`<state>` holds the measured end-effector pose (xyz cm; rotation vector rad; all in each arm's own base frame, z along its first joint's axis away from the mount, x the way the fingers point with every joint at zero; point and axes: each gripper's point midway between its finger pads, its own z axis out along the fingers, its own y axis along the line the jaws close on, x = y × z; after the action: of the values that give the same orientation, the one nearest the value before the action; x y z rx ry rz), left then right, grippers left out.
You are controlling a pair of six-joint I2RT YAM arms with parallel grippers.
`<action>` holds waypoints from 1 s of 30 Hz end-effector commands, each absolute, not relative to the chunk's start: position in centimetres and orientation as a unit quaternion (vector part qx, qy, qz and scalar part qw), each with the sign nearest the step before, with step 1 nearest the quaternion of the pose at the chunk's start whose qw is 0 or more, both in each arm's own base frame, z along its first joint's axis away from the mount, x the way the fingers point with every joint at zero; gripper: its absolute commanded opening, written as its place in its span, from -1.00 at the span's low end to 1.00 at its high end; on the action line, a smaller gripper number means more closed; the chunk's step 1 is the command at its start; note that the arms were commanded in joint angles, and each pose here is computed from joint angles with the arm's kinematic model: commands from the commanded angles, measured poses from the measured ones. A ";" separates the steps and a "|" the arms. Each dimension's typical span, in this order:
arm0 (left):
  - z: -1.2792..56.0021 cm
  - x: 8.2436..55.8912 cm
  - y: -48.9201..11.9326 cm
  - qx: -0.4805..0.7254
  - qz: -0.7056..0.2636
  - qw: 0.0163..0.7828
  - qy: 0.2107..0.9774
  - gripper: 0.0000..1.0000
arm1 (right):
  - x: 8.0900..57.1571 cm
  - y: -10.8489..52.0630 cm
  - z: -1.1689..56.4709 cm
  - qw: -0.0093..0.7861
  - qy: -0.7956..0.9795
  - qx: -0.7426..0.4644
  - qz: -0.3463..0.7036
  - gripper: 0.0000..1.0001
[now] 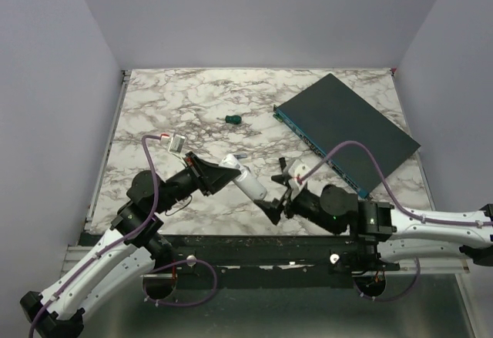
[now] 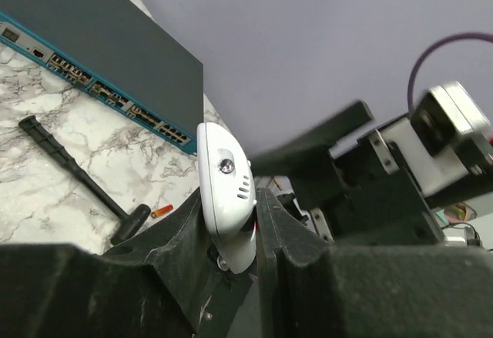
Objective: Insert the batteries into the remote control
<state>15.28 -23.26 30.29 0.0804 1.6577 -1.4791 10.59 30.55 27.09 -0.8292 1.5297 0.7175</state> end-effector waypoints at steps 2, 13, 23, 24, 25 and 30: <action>31.1 14.8 -23.2 0.048 -0.607 0.452 0.652 -1.00 | 15.3 30.7 28.4 0.588 0.660 -0.338 0.324 0.57; 30.2 16.0 -23.1 0.028 -0.573 0.446 0.687 -1.00 | 14.3 35.3 27.1 0.552 0.634 -0.391 0.375 0.69; 31.5 15.3 -23.8 0.061 -0.586 0.439 0.679 -1.00 | 15.5 33.9 24.7 0.570 0.630 -0.429 0.306 0.65; 31.6 15.2 -23.9 0.062 -0.587 0.437 0.678 -1.00 | 15.7 33.8 24.4 0.571 0.632 -0.430 0.299 0.64; 31.6 15.2 -23.9 0.064 -0.589 0.435 0.678 -1.00 | 15.8 33.7 24.2 0.572 0.635 -0.430 0.292 0.62; 32.0 14.8 -24.1 0.070 -0.595 0.430 0.676 -1.00 | 16.2 33.2 23.5 0.576 0.640 -0.424 0.280 0.48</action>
<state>15.81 -23.86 29.77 0.1095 1.7456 -1.4381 15.48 33.94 23.54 -1.0156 1.5142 0.7059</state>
